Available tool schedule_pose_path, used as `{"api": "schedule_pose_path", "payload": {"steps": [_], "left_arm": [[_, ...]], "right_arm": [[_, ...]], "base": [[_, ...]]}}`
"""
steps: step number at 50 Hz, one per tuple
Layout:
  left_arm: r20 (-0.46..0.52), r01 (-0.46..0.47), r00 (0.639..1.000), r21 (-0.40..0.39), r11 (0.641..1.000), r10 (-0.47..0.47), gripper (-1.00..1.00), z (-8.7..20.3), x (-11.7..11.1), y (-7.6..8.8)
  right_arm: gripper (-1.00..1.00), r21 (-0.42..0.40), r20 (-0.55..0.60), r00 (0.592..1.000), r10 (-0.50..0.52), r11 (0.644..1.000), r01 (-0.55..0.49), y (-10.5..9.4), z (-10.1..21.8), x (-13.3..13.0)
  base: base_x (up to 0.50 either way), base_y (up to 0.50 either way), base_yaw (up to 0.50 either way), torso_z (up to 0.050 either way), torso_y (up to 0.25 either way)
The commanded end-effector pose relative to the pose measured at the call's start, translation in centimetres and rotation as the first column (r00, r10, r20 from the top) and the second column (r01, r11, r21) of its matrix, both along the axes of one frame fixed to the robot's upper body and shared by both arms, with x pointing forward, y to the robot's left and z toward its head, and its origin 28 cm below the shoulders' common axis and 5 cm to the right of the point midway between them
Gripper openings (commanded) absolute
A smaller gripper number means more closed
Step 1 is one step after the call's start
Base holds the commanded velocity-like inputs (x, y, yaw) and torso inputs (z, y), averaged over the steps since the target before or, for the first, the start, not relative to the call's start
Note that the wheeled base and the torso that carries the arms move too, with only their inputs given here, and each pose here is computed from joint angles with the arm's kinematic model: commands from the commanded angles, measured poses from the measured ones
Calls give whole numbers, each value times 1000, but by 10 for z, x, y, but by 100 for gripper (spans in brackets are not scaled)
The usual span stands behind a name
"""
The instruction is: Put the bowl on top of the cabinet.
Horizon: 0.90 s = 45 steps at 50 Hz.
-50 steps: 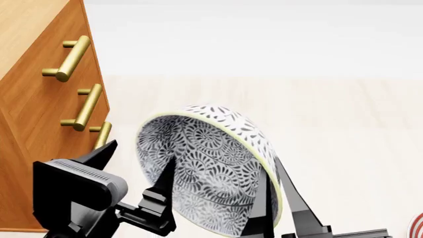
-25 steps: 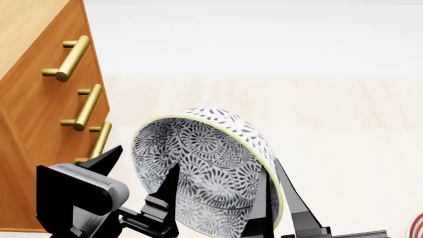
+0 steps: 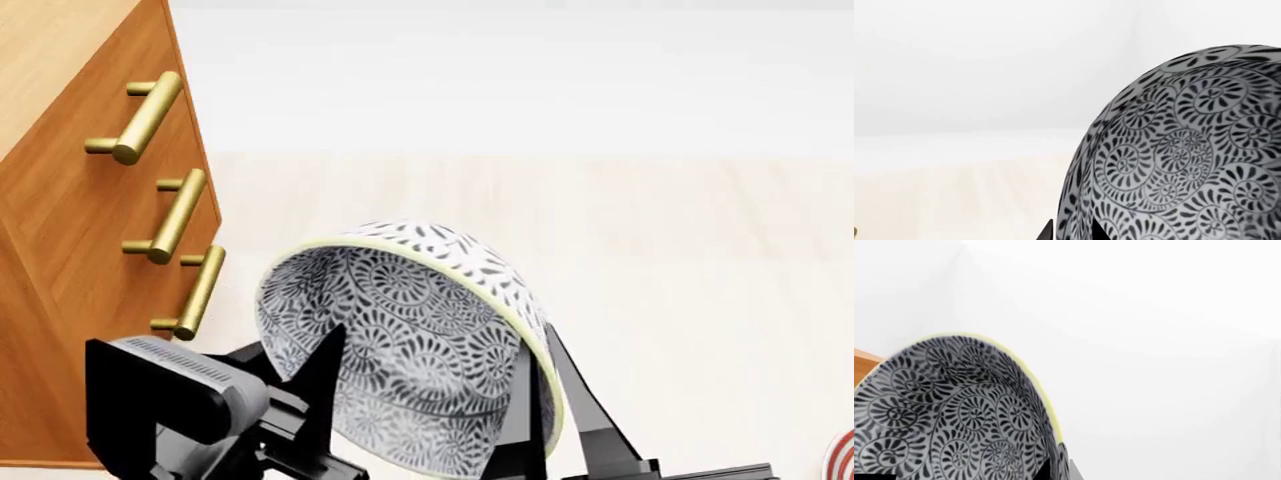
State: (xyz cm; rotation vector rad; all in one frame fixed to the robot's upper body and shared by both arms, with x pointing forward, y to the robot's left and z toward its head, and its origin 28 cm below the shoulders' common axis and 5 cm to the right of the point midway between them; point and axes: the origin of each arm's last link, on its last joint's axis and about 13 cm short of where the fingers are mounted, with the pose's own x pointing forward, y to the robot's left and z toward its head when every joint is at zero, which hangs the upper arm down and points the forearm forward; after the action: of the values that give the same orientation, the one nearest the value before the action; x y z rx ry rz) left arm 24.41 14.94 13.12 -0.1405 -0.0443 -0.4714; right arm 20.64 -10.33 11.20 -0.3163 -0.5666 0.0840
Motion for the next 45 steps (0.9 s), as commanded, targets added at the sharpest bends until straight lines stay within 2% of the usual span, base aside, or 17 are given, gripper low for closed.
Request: {"api": "schedule_pose_path", "payload": {"steps": [1, 18, 19, 20, 21, 24, 31, 45], "left_arm": [[6, -80, 997, 43, 996, 80, -100, -2, 5, 7], [-1, -84, 996, 37, 996, 84, -100, -5, 4, 8], [-2, -85, 996, 38, 996, 85, -100, -5, 5, 8], [-2, -85, 996, 37, 996, 85, -100, -5, 5, 9], [-2, -85, 996, 40, 996, 85, -100, -6, 5, 9], [-8, -87, 996, 38, 995, 87, -100, -7, 6, 9], [-10, -85, 996, 37, 996, 85, -100, -9, 6, 10], [-20, -86, 996, 33, 996, 87, -100, -11, 8, 12]], "right_arm": [[-100, 3, 45, 999, -26, 1000, 26, -1, 6, 1], [-100, 20, 22, 998, -64, 998, 64, -2, 6, 4], [100, 28, 24, 997, -71, 997, 71, -3, 6, 4], [100, 26, 14, 997, -70, 997, 70, -3, 6, 4], [100, -17, -15, 998, -65, 998, 65, -3, 4, 4], [100, -79, -30, 997, -68, 995, 66, -1, -1, 5], [100, -125, -57, 996, -68, 990, 61, 1, -6, 7], [100, -131, -57, 996, -69, 989, 61, 1, -5, 7]], "base": [[0, 0, 0, 0, 0], [0, 0, 0, 1, 1], [0, 0, 0, 0, 0], [0, 0, 0, 0, 0], [0, 0, 0, 0, 0], [0, 0, 0, 0, 0], [0, 0, 0, 0, 0], [0, 0, 0, 0, 1]]}}
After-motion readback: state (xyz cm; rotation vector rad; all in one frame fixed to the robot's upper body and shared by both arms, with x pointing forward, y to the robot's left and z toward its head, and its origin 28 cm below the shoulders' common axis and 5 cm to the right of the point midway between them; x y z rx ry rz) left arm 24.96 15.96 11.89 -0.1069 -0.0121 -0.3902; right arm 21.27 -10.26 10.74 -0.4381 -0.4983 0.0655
